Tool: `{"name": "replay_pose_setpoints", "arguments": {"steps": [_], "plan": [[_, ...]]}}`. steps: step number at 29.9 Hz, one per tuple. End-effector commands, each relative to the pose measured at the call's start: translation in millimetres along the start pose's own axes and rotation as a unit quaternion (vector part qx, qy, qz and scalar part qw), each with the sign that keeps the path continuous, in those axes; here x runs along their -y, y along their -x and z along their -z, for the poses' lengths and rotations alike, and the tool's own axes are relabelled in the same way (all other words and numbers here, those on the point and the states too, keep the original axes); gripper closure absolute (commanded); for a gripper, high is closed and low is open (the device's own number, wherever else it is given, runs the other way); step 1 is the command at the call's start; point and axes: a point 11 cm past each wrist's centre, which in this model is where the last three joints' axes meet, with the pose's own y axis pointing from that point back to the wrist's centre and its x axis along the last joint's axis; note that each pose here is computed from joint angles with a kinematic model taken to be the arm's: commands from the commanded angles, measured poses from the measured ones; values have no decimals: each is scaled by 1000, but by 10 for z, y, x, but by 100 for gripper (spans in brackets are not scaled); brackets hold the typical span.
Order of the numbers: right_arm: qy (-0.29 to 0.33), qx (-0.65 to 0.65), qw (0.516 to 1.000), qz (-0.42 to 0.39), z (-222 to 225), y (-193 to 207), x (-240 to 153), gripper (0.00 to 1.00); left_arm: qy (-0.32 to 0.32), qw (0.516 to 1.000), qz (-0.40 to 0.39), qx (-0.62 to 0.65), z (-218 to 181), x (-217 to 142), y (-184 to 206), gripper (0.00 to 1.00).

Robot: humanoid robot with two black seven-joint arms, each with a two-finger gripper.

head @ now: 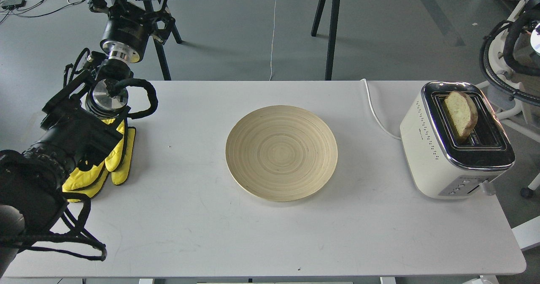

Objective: Put bread in toaster with right arm

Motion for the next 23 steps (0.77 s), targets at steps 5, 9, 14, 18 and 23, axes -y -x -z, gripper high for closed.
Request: {"name": "replay_pose_setpoints", "arguments": {"steps": [5, 9, 14, 18, 23], "plan": [[-18, 110, 994, -2, -301, -46, -91, 1, -2, 1000, -1, 0, 8, -5, -7, 0], [-14, 151, 988, 5, -530, 88, -79, 1, 1, 1000, -1, 1, -13, -6, -13, 0], [-8, 170, 985, -7, -702, 34, -139, 1, 5, 1000, -2, -3, -26, -3, -14, 0], [3, 182, 983, 4, -863, 44, -239, 1, 6, 1000, -2, -2, -27, -4, -14, 0], [0, 171, 985, 9, -757, -1, -285, 1, 6, 1000, -2, -2, -35, -4, -18, 0]]}}
